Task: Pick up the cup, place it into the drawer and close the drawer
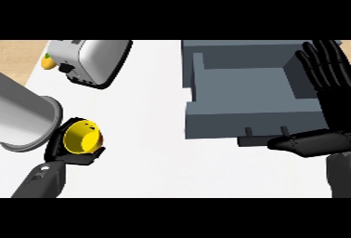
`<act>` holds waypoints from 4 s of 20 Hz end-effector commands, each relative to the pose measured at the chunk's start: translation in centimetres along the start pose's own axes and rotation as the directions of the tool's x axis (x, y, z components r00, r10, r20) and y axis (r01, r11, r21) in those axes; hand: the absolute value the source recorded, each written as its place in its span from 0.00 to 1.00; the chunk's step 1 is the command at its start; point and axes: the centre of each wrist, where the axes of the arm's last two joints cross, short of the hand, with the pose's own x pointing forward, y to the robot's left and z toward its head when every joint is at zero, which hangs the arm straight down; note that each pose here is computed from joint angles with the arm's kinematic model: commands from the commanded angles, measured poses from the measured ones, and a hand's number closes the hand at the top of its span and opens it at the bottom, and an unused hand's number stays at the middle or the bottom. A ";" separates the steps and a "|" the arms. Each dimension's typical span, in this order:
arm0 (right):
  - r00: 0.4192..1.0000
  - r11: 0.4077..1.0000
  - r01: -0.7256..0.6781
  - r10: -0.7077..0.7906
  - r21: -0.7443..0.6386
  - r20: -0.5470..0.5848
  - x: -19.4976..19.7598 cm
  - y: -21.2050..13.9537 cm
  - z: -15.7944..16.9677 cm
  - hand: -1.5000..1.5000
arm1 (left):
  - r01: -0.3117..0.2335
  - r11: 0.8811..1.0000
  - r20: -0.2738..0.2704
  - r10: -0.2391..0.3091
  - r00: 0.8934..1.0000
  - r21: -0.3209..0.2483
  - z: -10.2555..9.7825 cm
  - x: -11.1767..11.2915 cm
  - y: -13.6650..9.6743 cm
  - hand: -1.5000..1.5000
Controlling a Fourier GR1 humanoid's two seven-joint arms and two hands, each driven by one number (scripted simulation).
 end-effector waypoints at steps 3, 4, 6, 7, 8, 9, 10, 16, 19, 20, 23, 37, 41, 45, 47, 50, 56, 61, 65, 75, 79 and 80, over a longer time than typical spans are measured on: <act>1.000 1.000 0.016 -0.016 0.002 -0.007 -0.6 0.5 0.3 0.00 | -0.073 0.985 0.228 0.035 0.973 0.159 -1.4 -0.8 -3.9 1.00; 1.000 1.000 0.018 -0.018 -0.015 -0.004 0.0 -0.8 -0.3 0.00 | -0.051 0.977 0.223 0.004 0.975 0.208 -0.2 -1.4 -4.3 1.00; 1.000 1.000 0.010 -0.010 -0.005 -0.012 0.2 0.9 -0.2 0.00 | -0.056 0.952 0.221 -0.013 0.975 0.301 -1.1 -1.3 -5.1 1.00; 1.000 1.000 0.003 -0.003 -0.011 -0.003 1.0 -0.6 -0.3 0.00 | -0.114 0.961 0.266 0.045 0.963 0.252 -1.2 -1.4 -5.9 1.00; 1.000 1.000 -0.007 0.007 -0.013 -0.011 -0.6 0.1 -0.8 0.00 | -0.156 0.967 0.307 0.089 0.948 0.203 -3.1 -0.8 -7.0 1.00; 1.000 1.000 -0.007 0.007 -0.023 -0.005 -0.8 0.0 0.8 0.00 | -0.161 0.971 0.301 0.102 0.948 0.178 -2.3 -1.1 -6.9 1.00; 1.000 1.000 -0.013 0.012 -0.008 -0.027 -0.3 0.0 -1.0 0.00 | -0.183 0.974 0.326 0.131 0.936 0.133 -5.0 0.0 -8.8 1.00; 1.000 1.000 -0.001 0.000 -0.017 -0.028 1.2 -0.1 -0.5 0.00 | -0.157 0.988 0.325 0.152 0.933 -0.011 -10.9 3.8 -11.2 1.00; 0.999 0.999 -0.018 0.017 -0.035 -0.031 -0.5 -0.9 2.2 0.00 | -0.137 0.988 0.353 0.153 0.923 -0.071 -14.2 6.8 -14.0 1.00; 0.999 0.999 -0.031 0.030 -0.035 -0.037 0.0 -1.3 0.9 0.00 | -0.143 0.985 0.351 0.167 0.921 -0.095 -14.8 8.2 -15.4 1.00; 0.998 0.999 -0.027 0.025 -0.032 -0.066 -1.9 -1.1 2.3 0.00 | -0.153 0.975 0.358 0.203 0.912 -0.163 -18.0 12.2 -17.4 1.00; 1.000 0.999 -0.009 0.008 -0.043 -0.019 -0.1 -0.8 0.9 0.00 | -0.019 0.989 0.253 0.056 0.966 -0.143 -24.0 24.6 -27.4 1.00; 1.000 1.000 -0.007 0.007 -0.027 0.008 -1.1 -0.5 0.9 0.00 | 0.037 0.992 0.157 -0.017 0.988 -0.124 -25.5 26.8 -29.7 1.00; 1.000 1.000 -0.010 0.010 0.001 -0.001 -1.1 -0.4 0.6 0.00 | 0.129 0.986 0.103 -0.119 0.988 -0.102 -25.1 24.0 -30.0 1.00; 1.000 1.000 -0.016 0.016 0.023 0.023 1.0 0.6 -1.2 0.00 | 0.172 0.980 0.071 -0.166 0.984 -0.099 -25.4 24.6 -30.6 1.00; 1.000 1.000 -0.001 0.000 0.017 0.025 -0.5 0.8 -0.7 0.00 | 0.180 0.968 -0.002 -0.184 0.983 -0.175 -24.7 22.3 -30.1 1.00; 0.997 0.997 0.025 -0.031 0.078 0.070 0.2 1.6 -2.6 0.00 | 0.246 0.937 -0.047 -0.265 0.963 -0.247 -23.7 19.5 -29.4 1.00; 0.996 0.991 0.030 -0.039 0.128 0.075 0.4 1.4 -2.9 0.00 | 0.220 0.939 -0.031 -0.236 0.971 -0.266 -23.5 19.6 -29.6 0.00; 0.984 0.959 0.130 -0.156 0.252 0.087 0.0 3.1 -3.2 0.00 | 0.101 0.971 -0.029 -0.109 0.994 -0.215 -23.1 18.9 -29.2 0.00; 0.998 0.735 0.058 -0.019 0.676 -0.066 -0.3 5.1 -2.7 1.00 | -0.129 0.983 0.100 0.143 0.985 -0.133 -23.5 20.7 -29.7 0.00; 0.977 0.677 -0.075 0.197 0.732 -0.081 -0.1 4.7 -1.9 0.00 | -0.117 0.987 0.120 0.131 0.984 -0.114 -23.8 20.9 -29.8 0.00; 0.964 0.686 -0.090 0.243 0.722 -0.110 -1.3 4.5 -0.9 0.00 | -0.119 0.989 0.111 0.129 0.985 -0.090 -23.3 20.0 -29.5 0.00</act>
